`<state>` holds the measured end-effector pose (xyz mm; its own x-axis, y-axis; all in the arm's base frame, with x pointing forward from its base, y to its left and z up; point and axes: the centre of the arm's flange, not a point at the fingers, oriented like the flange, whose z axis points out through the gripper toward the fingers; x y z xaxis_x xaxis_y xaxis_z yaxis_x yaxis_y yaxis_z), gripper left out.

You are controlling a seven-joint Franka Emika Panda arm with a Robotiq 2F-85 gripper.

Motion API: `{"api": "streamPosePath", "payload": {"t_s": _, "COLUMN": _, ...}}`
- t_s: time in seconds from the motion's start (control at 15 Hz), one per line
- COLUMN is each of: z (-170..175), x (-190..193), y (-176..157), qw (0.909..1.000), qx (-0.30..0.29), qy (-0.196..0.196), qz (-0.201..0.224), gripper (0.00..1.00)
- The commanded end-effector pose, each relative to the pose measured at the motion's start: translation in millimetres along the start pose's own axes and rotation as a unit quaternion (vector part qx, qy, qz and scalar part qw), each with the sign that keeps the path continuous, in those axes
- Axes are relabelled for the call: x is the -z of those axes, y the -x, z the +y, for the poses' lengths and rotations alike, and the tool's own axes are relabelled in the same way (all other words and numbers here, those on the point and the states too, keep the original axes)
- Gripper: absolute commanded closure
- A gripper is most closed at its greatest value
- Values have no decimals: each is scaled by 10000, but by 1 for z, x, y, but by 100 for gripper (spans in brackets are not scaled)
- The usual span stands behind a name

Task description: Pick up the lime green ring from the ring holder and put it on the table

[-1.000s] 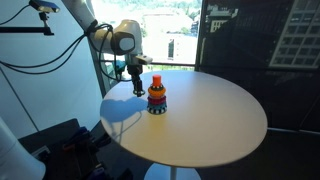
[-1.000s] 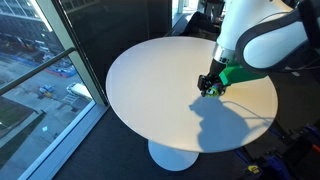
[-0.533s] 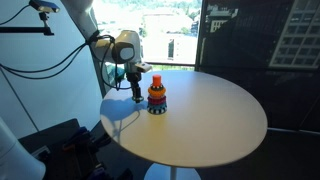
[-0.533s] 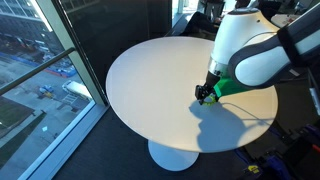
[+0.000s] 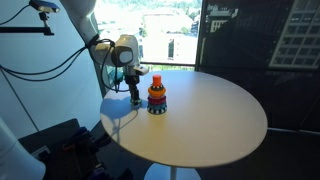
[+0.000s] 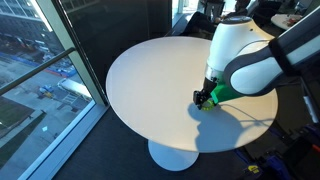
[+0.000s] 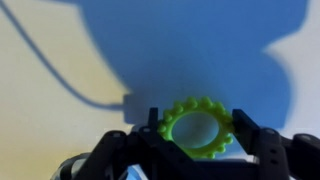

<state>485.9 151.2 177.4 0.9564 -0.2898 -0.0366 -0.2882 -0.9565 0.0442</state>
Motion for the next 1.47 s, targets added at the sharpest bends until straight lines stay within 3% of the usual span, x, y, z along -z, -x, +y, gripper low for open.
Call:
{"api": "streamPosePath", "payload": {"t_s": 0.0, "z": -3, "x": 2, "y": -6, "qw": 9999, "qx": -44, "qy": 116, "qz": 46, "gripper": 34}}
{"api": "streamPosePath", "payload": {"t_s": 0.07, "z": -3, "x": 2, "y": -6, "qw": 9999, "qx": -39, "qy": 128, "qz": 42, "gripper": 24}}
{"api": "streamPosePath", "payload": {"t_s": 0.13, "z": -3, "x": 3, "y": -6, "qw": 9999, "qx": -28, "qy": 143, "qz": 50, "gripper": 6}}
{"api": "streamPosePath", "payload": {"t_s": 0.33, "z": -1, "x": 8, "y": -7, "qw": 9999, "qx": 17, "qy": 144, "qz": -15, "gripper": 0}}
{"api": "streamPosePath", "payload": {"t_s": 0.67, "z": 7, "x": 31, "y": -9, "qw": 9996, "qx": 57, "qy": 217, "qz": -174, "gripper": 0}}
{"api": "streamPosePath", "payload": {"t_s": 1.4, "z": 55, "x": 147, "y": -13, "qw": 9958, "qx": 218, "qy": 677, "qz": -579, "gripper": 0}}
